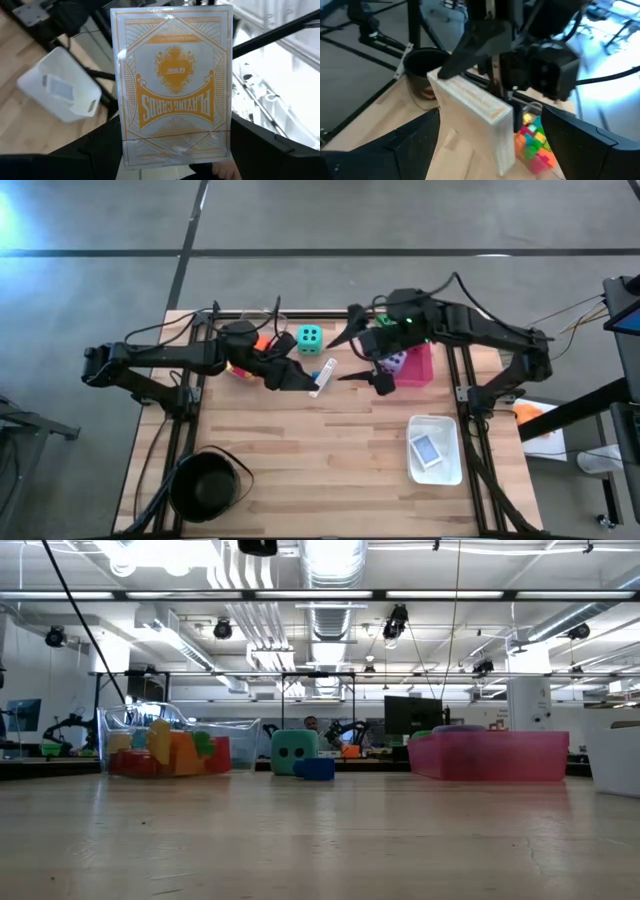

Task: Pick & Place Toys
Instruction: Put the yellow deck of cards into the white bin

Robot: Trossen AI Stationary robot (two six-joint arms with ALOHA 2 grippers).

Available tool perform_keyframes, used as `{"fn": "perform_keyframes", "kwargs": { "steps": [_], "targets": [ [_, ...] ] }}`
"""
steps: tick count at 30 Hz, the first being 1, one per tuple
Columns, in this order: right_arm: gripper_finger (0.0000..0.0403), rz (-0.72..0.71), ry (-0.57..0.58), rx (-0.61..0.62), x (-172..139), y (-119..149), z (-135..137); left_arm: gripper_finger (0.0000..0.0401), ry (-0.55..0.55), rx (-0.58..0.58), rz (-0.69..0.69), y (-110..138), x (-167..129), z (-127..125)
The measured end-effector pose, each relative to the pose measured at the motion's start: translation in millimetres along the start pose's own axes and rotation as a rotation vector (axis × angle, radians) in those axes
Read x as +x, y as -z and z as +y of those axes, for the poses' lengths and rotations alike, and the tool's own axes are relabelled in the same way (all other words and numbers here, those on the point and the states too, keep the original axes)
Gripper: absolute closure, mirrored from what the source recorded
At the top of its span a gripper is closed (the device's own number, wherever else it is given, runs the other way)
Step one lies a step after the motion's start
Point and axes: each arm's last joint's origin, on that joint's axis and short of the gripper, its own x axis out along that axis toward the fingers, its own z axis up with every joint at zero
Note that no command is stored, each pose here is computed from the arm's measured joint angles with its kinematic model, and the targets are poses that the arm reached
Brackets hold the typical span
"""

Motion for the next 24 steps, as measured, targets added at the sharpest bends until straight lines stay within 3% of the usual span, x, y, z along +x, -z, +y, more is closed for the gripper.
{"fn": "perform_keyframes", "kwargs": {
  "steps": [5,9,22,24],
  "targets": [
    [0.0064,0.046,-0.07,0.0,14,0,-11,0.0099,0.048,0.012,0.004,-1,0,-4],
    [0.0091,0.051,-0.136,-0.025,21,-5,-14,0.0099,0.077,0.02,0.029,-1,0,-6],
    [0.0332,0.01,-0.192,-0.118,21,-14,-17,0.0099,0.143,0.055,0.089,0,-1,-10],
    [0.0344,-0.016,-0.22,-0.13,20,-15,-17,0.0099,0.155,0.057,0.096,0,-1,-11]
  ]
}}
